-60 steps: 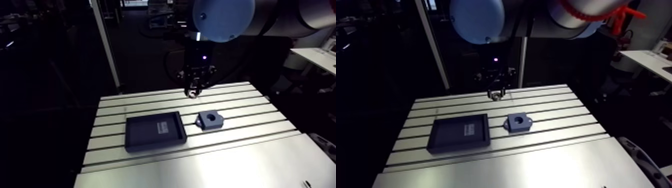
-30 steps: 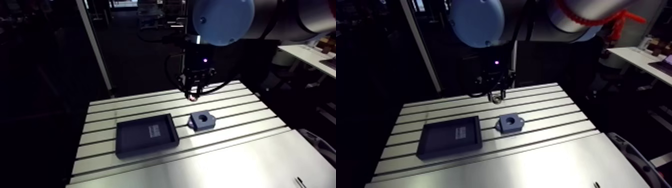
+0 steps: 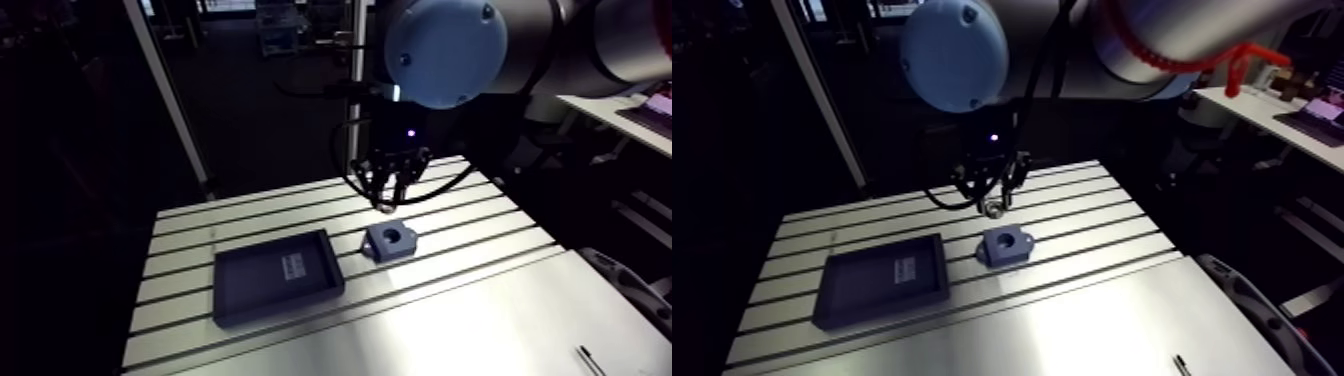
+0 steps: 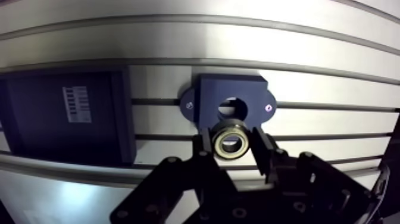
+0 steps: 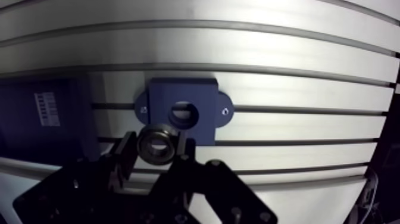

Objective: Pick up the bearing and press it into the housing until flush.

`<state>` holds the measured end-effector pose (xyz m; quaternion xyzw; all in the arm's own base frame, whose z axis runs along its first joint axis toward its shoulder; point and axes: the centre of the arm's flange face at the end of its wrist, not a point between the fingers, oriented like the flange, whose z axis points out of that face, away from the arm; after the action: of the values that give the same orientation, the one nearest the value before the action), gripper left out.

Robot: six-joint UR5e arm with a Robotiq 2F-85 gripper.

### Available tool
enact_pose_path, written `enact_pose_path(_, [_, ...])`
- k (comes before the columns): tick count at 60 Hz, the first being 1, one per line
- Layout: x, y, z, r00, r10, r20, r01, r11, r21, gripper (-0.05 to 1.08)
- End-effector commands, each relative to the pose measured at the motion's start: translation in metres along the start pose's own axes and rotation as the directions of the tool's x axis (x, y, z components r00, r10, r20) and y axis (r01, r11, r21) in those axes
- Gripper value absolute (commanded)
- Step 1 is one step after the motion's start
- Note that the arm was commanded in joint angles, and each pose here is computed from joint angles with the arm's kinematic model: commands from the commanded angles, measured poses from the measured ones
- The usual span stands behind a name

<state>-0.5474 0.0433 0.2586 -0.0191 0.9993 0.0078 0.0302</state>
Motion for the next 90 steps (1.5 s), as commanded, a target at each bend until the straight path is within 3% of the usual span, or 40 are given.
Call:
enact_pose_path(1, [-0.003, 0.008, 0.006, 1.000, 0.001, 0.012, -0.001, 1.000, 0.004, 0.62])
enact_pose_path(21, [-0.011, 0.015, 0.019, 0.999, 0.015, 0.033, -0.015, 1.000, 0.015, 0.62])
enact_pose_path(31, [-0.014, 0.021, 0.026, 1.000, 0.026, -0.005, -0.026, 1.000, 0.002, 0.62])
enact_pose_path(59, [-0.011, 0.022, 0.052, 0.999, 0.027, 0.040, -0.027, 0.999, 0.017, 0.62])
enact_pose_path(90, [-0.004, 0.022, 0.063, 0.998, 0.025, 0.055, -0.026, 0.999, 0.023, 0.62])
